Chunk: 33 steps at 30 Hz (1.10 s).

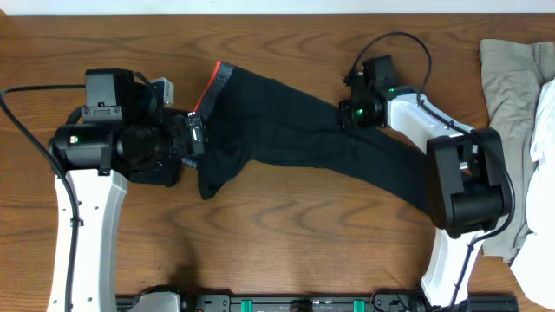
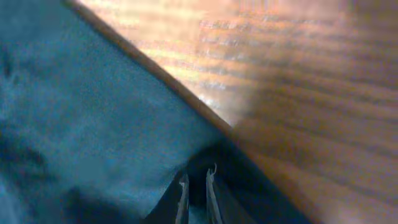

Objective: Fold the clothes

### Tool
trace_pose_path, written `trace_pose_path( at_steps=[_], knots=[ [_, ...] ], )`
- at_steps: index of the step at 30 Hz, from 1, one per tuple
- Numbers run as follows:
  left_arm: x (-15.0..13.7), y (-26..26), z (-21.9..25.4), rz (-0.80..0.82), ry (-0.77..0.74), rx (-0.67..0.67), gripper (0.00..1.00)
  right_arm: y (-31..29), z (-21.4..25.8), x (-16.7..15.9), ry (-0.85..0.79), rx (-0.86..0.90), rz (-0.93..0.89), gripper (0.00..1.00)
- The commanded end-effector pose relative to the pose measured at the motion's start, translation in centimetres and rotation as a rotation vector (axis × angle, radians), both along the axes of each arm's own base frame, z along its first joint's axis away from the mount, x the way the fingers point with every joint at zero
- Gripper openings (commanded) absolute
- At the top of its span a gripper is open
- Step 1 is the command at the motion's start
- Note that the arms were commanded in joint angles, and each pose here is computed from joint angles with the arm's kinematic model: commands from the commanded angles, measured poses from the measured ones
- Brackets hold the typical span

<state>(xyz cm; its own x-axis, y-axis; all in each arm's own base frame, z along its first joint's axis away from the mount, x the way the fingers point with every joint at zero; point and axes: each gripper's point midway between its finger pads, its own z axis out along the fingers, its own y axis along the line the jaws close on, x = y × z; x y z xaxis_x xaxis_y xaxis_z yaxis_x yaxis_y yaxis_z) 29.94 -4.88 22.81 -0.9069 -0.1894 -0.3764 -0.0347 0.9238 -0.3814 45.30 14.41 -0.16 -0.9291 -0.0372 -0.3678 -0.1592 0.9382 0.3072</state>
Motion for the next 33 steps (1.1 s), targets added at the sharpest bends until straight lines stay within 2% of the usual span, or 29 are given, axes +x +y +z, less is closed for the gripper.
trace_pose_path(
  at_steps=[1, 8, 13, 14, 15, 16, 19, 21, 22, 27, 33],
  knots=[
    [0.1, 0.1, 0.0, -0.009, -0.005, 0.016, 0.98, -3.7, -3.5, 0.2, -0.003, -0.185, -0.128, 0.11],
    [0.1, 0.1, 0.0, -0.009, -0.004, 0.016, 0.98, -5.6, 0.8, 7.3, -0.291, -0.136, -0.226, 0.13],
    [0.1, 0.1, 0.0, -0.008, -0.005, 0.016, 0.98, -7.0, 3.4, 9.3, -0.311, -0.089, -0.238, 0.13],
    [0.1, 0.1, 0.0, -0.009, -0.005, 0.016, 0.98, -6.7, 4.0, 9.3, -0.292, -0.060, -0.211, 0.18],
    [0.1, 0.1, 0.0, -0.009, -0.005, 0.016, 0.98, -6.5, 4.6, 9.2, -0.271, -0.026, -0.182, 0.32],
    [0.1, 0.1, 0.0, -0.009, -0.005, 0.016, 0.98, -6.3, 5.3, 9.0, -0.251, 0.005, -0.165, 0.40],
    [0.1, 0.1, 0.0, -0.009, -0.005, 0.017, 0.99, -6.1, 7.4, 8.0, -0.177, 0.094, -0.137, 0.41],
    [0.2, 0.1, 0.0, -0.020, -0.010, 0.022, 0.85, -6.4, 8.9, 7.4, -0.148, 0.122, -0.131, 0.45],
    [0.1, 0.1, -0.1, -0.030, -0.011, 0.027, 0.81, -6.4, 9.8, 7.0, -0.145, 0.131, -0.113, 0.46],
    [-0.2, 0.1, -1.2, -0.047, 0.041, 0.030, 0.80, -7.0, 14.1, 3.9, -0.132, 0.115, -0.091, 0.50],
    [-0.2, 0.0, -1.4, -0.047, 0.048, 0.029, 0.81, -9.2, 18.4, -1.0, -0.085, 0.000, -0.156, 0.59]
  ],
)
